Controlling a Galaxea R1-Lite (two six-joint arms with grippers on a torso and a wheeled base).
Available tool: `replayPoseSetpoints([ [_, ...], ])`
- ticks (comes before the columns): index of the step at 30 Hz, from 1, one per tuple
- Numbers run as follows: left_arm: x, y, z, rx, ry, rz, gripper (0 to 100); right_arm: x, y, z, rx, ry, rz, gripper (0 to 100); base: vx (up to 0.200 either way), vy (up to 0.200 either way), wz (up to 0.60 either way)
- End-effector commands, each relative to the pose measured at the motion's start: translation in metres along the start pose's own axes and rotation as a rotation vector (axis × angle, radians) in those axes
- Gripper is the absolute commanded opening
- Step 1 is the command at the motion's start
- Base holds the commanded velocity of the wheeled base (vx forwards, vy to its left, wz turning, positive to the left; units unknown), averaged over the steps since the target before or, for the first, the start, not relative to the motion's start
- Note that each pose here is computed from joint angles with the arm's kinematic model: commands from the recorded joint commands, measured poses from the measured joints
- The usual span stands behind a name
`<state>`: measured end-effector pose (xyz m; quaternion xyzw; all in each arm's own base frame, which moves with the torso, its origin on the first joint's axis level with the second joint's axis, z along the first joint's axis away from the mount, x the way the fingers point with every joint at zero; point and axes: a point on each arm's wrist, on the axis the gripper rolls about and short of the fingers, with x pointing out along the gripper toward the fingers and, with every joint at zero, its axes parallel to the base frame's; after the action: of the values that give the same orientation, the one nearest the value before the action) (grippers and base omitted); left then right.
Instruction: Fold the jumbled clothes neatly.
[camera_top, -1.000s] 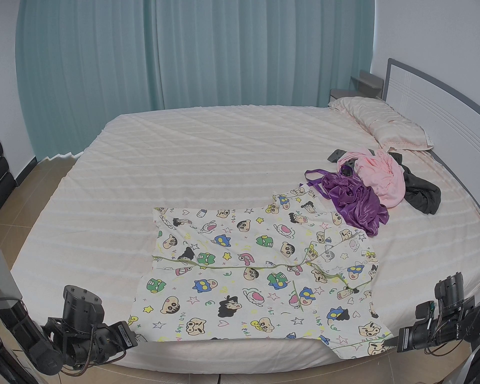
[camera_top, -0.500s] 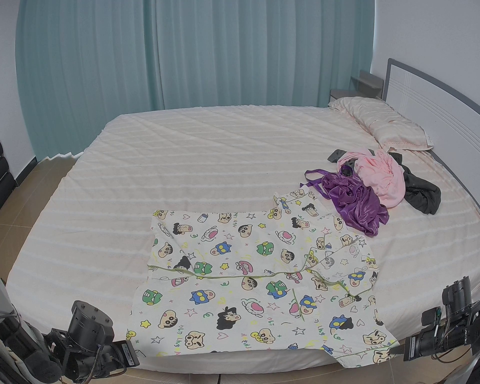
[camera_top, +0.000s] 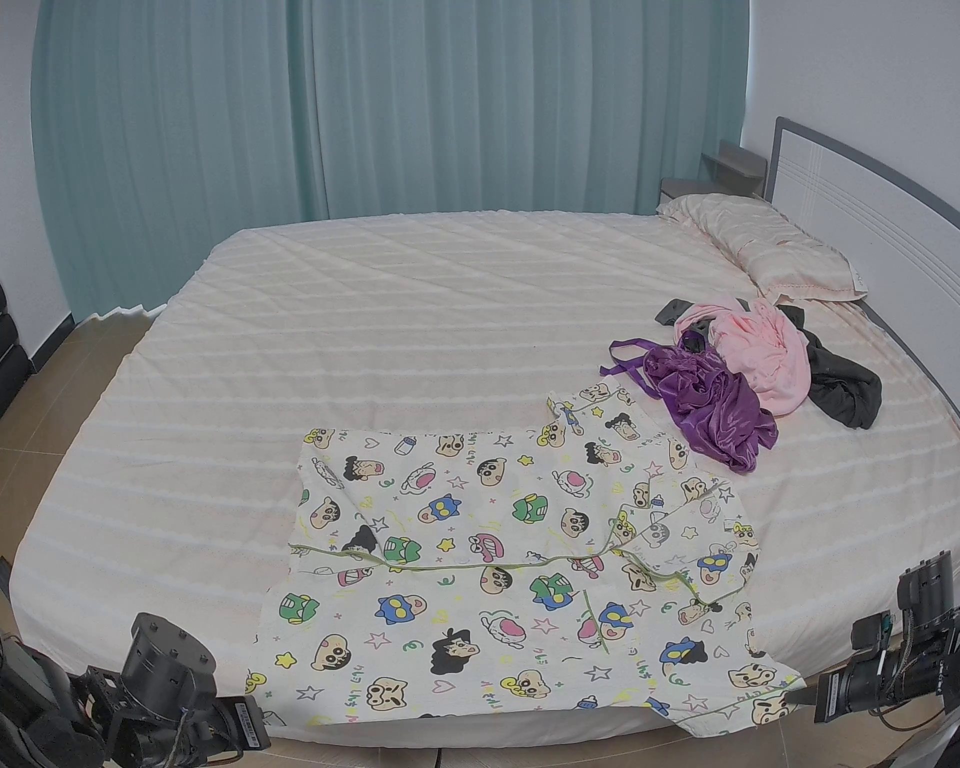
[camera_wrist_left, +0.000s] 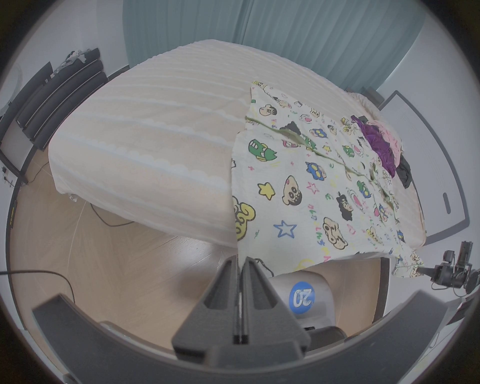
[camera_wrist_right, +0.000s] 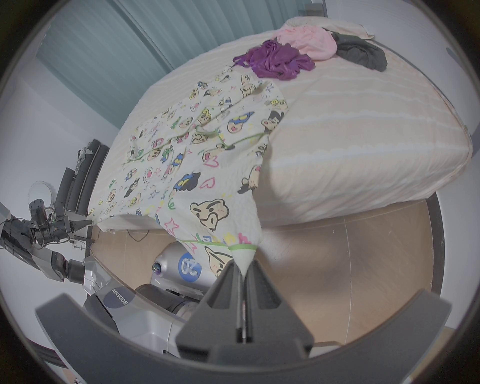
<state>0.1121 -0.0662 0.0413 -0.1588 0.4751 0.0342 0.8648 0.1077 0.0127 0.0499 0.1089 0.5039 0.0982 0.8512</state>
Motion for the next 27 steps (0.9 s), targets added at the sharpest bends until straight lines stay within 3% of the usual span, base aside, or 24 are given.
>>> replayPoseSetpoints([
  [1, -0.004, -0.01, 0.015, -0.032, -0.062, -0.042, 0, -0.004, 0.002, 0.007, -0.012, -0.07, 0.01, 0, 0.0, 0.0, 0.0],
  [11, 0.003, -0.032, 0.064, -0.13, -0.114, -0.025, 0, -0.004, 0.007, 0.049, -0.018, -0.193, 0.025, 0, 0.0, 0.0, 0.0],
  [15, 0.016, -0.036, 0.078, -0.156, -0.103, -0.014, 0, 0.004, 0.007, 0.064, -0.015, -0.188, 0.022, 0, 0.0, 0.0, 0.0],
  [22, 0.042, -0.04, 0.104, -0.217, -0.073, -0.014, 0, 0.023, 0.008, 0.105, 0.102, -0.226, 0.044, 0, 0.0, 0.0, 0.0],
  [27, 0.06, -0.04, 0.12, -0.254, -0.077, 0.011, 0, 0.04, 0.006, 0.129, 0.122, -0.265, 0.054, 0, 0.0, 0.0, 0.0],
])
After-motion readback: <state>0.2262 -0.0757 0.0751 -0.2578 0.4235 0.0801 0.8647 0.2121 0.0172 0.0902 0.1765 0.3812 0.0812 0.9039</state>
